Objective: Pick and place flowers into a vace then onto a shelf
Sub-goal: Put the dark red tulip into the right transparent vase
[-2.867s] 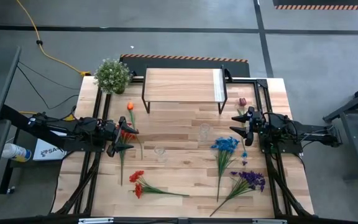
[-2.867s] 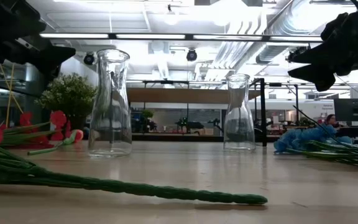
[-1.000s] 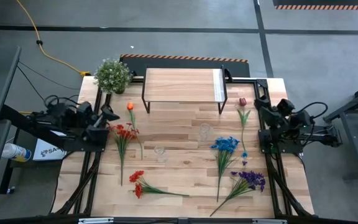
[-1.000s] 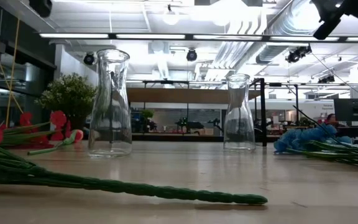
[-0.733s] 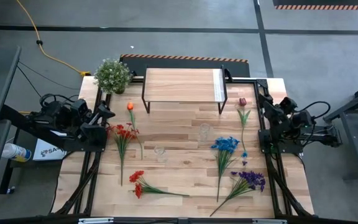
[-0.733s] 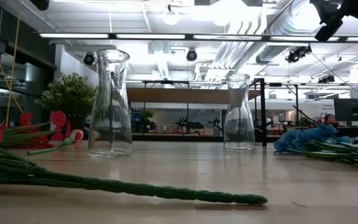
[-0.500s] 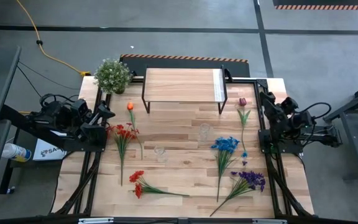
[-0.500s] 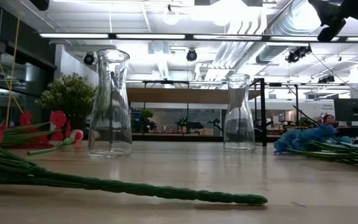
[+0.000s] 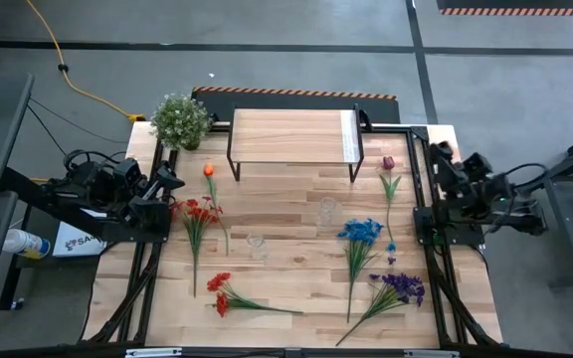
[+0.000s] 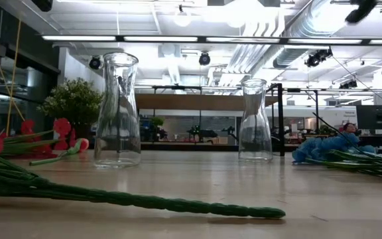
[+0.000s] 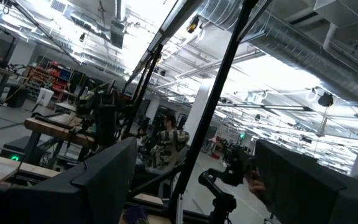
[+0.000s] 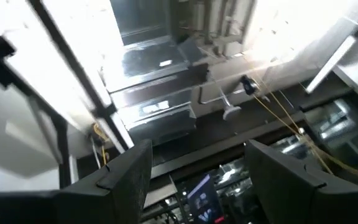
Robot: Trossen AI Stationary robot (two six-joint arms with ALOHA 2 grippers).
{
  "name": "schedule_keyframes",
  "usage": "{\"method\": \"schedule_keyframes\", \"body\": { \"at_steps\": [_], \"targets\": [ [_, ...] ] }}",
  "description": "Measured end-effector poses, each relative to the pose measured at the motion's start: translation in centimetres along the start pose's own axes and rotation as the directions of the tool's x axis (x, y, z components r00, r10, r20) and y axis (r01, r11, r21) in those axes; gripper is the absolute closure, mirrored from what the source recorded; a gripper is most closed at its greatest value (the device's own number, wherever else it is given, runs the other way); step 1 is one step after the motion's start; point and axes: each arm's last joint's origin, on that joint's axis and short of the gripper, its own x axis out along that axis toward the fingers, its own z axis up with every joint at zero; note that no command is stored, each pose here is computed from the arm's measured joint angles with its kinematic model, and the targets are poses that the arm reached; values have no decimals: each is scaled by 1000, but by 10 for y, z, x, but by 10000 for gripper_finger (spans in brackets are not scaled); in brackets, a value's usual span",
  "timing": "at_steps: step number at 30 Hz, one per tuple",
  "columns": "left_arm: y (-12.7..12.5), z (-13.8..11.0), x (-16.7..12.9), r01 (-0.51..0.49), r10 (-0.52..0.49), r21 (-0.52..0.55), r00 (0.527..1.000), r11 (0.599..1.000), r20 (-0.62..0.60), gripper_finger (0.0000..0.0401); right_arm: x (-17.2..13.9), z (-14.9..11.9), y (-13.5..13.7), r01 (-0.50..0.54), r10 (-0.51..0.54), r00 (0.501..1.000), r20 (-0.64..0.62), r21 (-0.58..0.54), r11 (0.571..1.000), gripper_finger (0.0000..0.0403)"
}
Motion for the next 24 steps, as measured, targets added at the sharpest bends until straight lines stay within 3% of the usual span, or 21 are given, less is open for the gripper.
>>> {"method": "schedule_keyframes", "body": {
  "at_steps": [3,6,10,15,20,24],
  "targets": [
    [0,0,0,0,0,0,1000,1000,0,43,13,22,9,-2,-5,997,-81,-91,996,155],
    [0,0,0,0,0,0,1000,1000,0,43,25,42,16,68,-105,966,-236,-157,985,155],
    [0,0,0,0,0,0,1000,1000,0,43,40,62,21,221,-308,849,-429,-242,945,155],
    [0,0,0,0,0,0,1000,1000,0,43,57,73,24,377,-526,621,-581,-367,850,155],
    [0,0,0,0,0,2,1000,1000,1,43,66,68,22,497,-678,325,-660,-491,716,155],
    [0,0,0,-4,4,3,1000,1000,2,43,67,56,19,571,-736,100,-669,-568,593,155]
  ]
}}
